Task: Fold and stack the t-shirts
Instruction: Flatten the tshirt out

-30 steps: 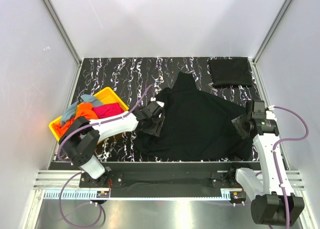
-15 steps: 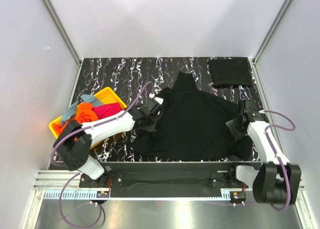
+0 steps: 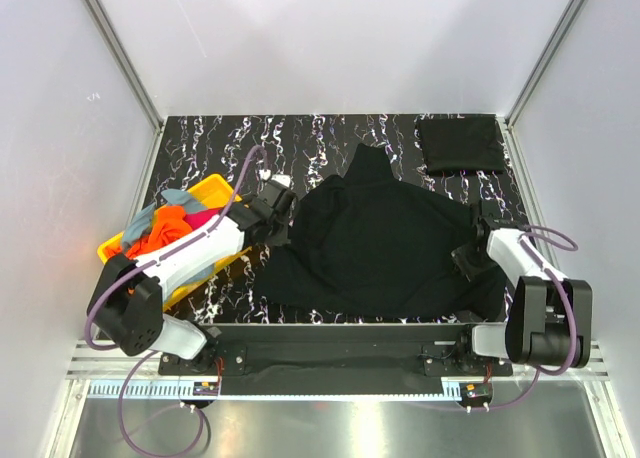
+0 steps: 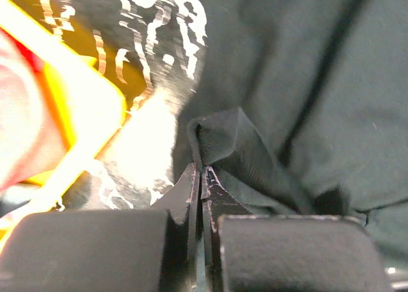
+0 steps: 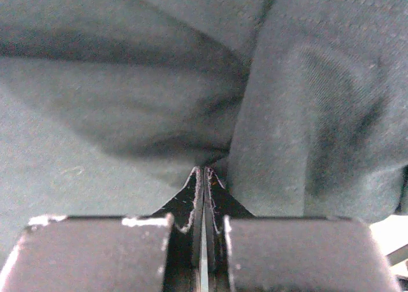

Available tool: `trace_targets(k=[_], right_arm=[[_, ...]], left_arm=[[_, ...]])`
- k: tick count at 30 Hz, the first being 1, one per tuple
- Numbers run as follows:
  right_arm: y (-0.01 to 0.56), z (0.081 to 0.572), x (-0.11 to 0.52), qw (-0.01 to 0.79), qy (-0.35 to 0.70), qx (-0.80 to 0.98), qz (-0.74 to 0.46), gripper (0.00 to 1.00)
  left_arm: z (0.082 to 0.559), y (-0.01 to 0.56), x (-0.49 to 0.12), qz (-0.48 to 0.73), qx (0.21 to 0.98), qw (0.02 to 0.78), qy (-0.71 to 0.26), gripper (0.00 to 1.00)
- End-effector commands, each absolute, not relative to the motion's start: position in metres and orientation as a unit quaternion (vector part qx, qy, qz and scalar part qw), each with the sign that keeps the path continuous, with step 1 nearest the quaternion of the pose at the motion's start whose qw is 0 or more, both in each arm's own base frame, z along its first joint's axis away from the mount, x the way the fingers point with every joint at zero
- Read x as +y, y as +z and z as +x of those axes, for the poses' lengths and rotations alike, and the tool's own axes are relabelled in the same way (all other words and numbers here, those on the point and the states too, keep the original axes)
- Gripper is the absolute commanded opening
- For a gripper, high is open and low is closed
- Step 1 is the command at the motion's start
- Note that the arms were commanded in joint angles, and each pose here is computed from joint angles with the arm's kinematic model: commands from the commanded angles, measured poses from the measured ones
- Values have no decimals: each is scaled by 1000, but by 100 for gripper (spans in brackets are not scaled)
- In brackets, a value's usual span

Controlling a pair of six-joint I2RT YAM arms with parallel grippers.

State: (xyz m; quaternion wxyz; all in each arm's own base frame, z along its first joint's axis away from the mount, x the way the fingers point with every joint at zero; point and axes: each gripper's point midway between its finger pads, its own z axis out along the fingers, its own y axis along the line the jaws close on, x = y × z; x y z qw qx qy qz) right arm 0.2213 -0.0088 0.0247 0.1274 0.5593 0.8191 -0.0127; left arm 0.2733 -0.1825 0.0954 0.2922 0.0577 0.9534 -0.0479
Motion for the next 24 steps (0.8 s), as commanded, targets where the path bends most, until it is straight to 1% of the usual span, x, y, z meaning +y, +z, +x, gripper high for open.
trace_targets(k=[1, 3, 4, 5, 6, 7, 8, 9, 11, 12, 14, 16, 19, 20, 21, 22, 23, 24], right_arm=[[37, 241, -29, 173, -40, 807, 562, 0], [59, 260, -42, 213, -43, 799, 560, 0], [69, 268, -45, 229, -42, 805, 546, 0], [93, 287, -50, 262, -32, 800, 539, 0], [106, 294, -58, 282, -44, 804, 523, 0], [119, 301, -64, 298, -48, 801, 517, 0], [141, 314, -71, 326, -48, 791, 516, 0], [151, 316, -79, 335, -57, 786, 517, 0], [179, 327, -96, 357, -57, 771, 525, 0], [186, 325, -100, 356, -61, 769, 527, 0], [211, 325, -110, 376, -68, 757, 530, 0], [215, 315, -115, 377, -87, 751, 535, 0], [212, 307, -109, 381, -68, 745, 544, 0], [201, 304, -99, 370, -50, 755, 539, 0], [195, 305, -95, 369, -39, 761, 533, 0], [189, 305, -91, 362, -30, 768, 528, 2], [174, 302, -81, 343, -14, 781, 522, 9], [166, 300, -77, 331, -6, 787, 520, 12]], left_arm=[[303, 134, -182, 12, 933, 354, -67, 2], [316, 149, -192, 12, 924, 371, -96, 2], [326, 154, -189, 3, 921, 376, -101, 0], [333, 160, -189, -3, 918, 381, -108, 0], [346, 178, -196, -7, 907, 400, -129, 0], [360, 181, -189, -25, 905, 404, -132, 0], [374, 200, -194, -34, 894, 419, -152, 0], [383, 211, -202, -32, 887, 422, -183, 0], [405, 219, -207, -36, 883, 423, -203, 0], [413, 246, -219, -22, 869, 434, -236, 0], [418, 276, -227, -10, 852, 451, -266, 0], [408, 301, -234, 7, 831, 468, -301, 0], [379, 289, -240, 23, 832, 442, -335, 0], [363, 251, -236, 20, 854, 406, -324, 0], [347, 238, -223, 7, 867, 397, -301, 0], [333, 218, -217, 1, 880, 384, -279, 0], [312, 170, -197, -18, 907, 351, -230, 0], [299, 156, -190, -23, 913, 341, -223, 0]])
